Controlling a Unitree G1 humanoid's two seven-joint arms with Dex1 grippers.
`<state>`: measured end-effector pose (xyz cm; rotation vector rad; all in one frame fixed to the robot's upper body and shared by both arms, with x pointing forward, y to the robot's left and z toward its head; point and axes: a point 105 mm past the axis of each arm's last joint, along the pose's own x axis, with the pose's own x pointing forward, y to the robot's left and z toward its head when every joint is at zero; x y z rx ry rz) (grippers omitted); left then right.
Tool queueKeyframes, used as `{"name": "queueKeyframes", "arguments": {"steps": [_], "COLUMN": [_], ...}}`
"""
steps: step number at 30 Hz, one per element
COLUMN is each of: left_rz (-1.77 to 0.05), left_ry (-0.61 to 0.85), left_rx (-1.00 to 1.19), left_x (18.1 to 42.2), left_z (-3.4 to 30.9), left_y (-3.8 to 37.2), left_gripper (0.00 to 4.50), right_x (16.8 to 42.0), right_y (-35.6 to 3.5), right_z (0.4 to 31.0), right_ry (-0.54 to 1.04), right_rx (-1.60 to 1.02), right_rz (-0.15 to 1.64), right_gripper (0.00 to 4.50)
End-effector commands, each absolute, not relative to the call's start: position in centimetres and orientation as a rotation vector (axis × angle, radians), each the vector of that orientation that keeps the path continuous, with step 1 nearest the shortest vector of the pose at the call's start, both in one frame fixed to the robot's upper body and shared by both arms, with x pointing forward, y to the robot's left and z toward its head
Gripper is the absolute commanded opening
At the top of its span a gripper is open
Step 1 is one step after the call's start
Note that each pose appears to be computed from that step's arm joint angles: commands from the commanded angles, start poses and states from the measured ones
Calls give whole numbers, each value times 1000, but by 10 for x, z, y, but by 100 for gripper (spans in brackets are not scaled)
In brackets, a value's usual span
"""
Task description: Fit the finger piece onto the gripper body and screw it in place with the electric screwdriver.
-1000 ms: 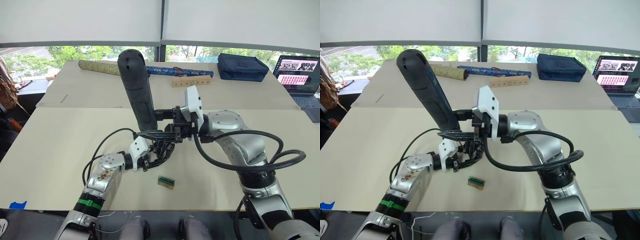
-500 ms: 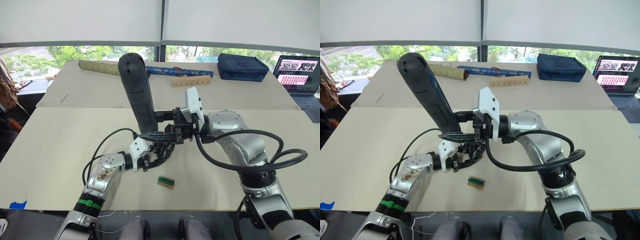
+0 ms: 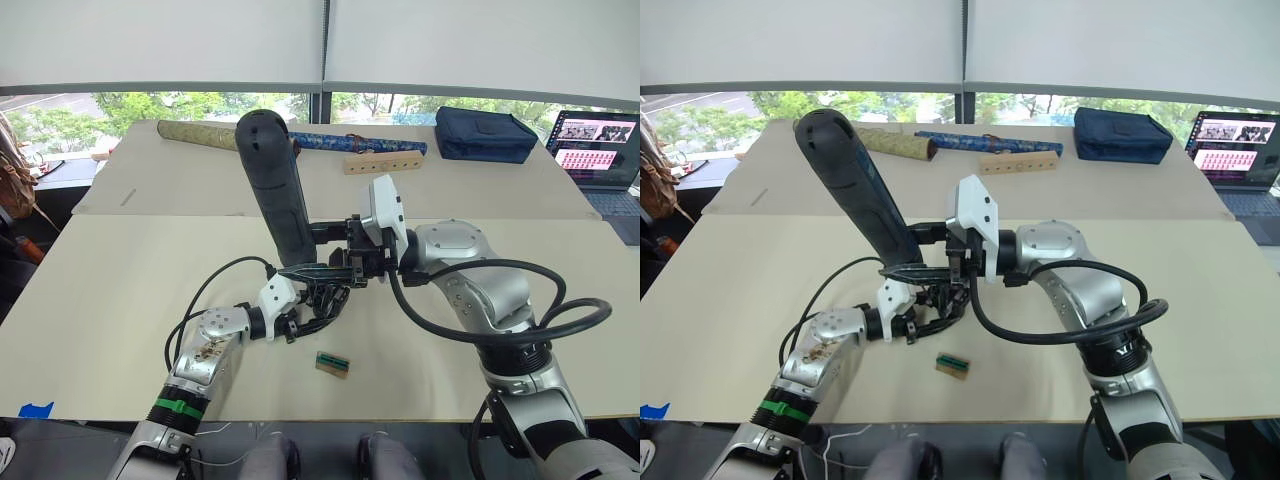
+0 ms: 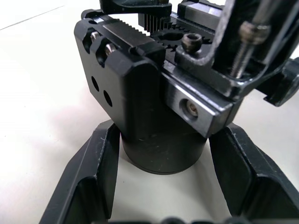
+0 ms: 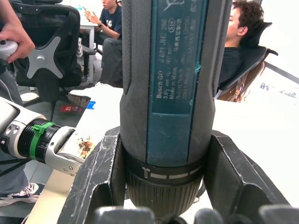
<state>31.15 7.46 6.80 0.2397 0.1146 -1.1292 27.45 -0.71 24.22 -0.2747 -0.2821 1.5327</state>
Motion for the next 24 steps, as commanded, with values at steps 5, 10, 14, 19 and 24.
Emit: {"name": "queueKeyframes", "arguments": {"steps": [5,10,14,19,24], "left_rz": [-1168,-1167,-1168,-1169,-1171], "left_ry": [249,251,253,254,256], "left_rx": [212,209,208,208,208], "left_x": [297,297,296,296,296], "left_z": [38,38,38,38,38], "left_y": [74,74,74,74,74], "left_gripper": [237,237,237,237,237], "right_x": [268,271,276,284,293], "right_y": [-9,-12,-16,-21,-26], "right_z": [254,248,244,240,228], "right_ry": [-368,-354,-344,-340,-294], "right_rx": [-284,-267,-240,-200,-135], "right_rz": [1533,1521,1492,1436,1385], "right_gripper": [190,190,190,190,190]}}
